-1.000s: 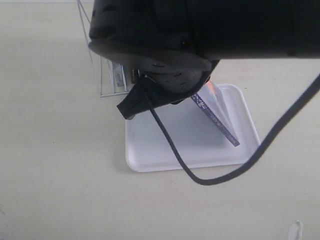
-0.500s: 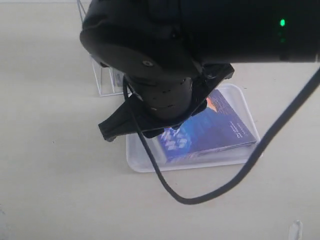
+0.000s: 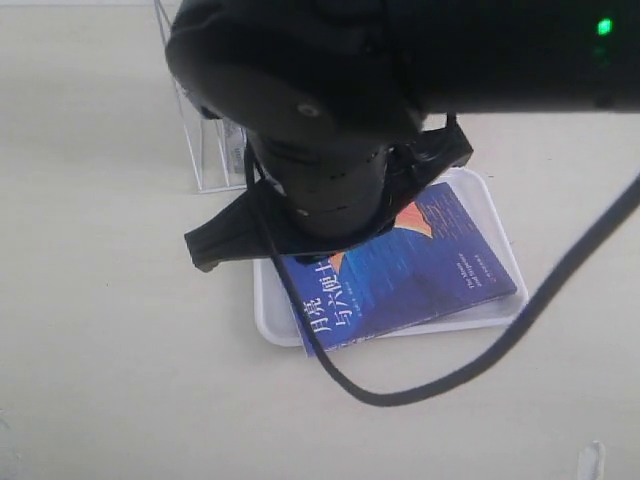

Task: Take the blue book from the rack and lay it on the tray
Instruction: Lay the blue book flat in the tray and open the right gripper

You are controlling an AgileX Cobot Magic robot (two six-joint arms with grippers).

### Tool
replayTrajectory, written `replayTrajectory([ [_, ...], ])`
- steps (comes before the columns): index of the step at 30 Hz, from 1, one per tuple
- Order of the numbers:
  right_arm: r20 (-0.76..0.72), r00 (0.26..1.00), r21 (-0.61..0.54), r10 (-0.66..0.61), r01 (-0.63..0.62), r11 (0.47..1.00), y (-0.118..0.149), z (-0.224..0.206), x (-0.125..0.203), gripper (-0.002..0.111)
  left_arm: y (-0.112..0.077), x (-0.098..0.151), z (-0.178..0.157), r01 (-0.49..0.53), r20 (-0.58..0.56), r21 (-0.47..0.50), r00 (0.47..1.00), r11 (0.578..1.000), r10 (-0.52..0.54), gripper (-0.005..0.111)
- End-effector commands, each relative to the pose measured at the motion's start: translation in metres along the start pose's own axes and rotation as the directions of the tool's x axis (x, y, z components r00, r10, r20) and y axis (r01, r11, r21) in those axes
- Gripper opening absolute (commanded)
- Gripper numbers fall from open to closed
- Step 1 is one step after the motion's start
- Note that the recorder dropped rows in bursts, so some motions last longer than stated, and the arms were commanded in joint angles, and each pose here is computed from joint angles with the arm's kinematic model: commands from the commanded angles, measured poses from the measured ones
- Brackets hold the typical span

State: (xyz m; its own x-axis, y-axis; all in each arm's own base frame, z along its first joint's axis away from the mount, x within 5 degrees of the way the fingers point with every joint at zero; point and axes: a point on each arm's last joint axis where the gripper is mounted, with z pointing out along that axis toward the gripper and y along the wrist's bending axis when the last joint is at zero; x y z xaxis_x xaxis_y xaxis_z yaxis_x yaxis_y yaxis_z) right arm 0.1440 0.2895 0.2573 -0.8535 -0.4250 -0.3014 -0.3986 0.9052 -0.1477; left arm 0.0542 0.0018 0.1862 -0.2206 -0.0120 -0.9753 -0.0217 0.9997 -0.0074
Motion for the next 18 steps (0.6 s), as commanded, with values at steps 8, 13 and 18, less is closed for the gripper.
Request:
replayTrajectory([
  [8, 0.172, 0.984, -0.091, 0.051, -0.036, 0.995, -0.037, -0.063, 0.002, 0.000, -0.001, 0.001, 0.000, -0.006, 0.004, 0.010, 1.000, 1.000, 0.006, 0.006],
  [13, 0.185, 0.981, -0.104, 0.059, -0.040, 0.994, -0.040, -0.069, 0.003, 0.000, -0.001, 0.001, 0.000, -0.006, 0.004, 0.010, 1.000, 1.000, 0.006, 0.006],
  [18, 0.188, 0.980, -0.107, 0.059, -0.039, 0.993, -0.040, -0.069, 0.003, 0.000, -0.001, 0.001, 0.000, -0.006, 0.004, 0.010, 1.000, 1.000, 0.006, 0.006],
])
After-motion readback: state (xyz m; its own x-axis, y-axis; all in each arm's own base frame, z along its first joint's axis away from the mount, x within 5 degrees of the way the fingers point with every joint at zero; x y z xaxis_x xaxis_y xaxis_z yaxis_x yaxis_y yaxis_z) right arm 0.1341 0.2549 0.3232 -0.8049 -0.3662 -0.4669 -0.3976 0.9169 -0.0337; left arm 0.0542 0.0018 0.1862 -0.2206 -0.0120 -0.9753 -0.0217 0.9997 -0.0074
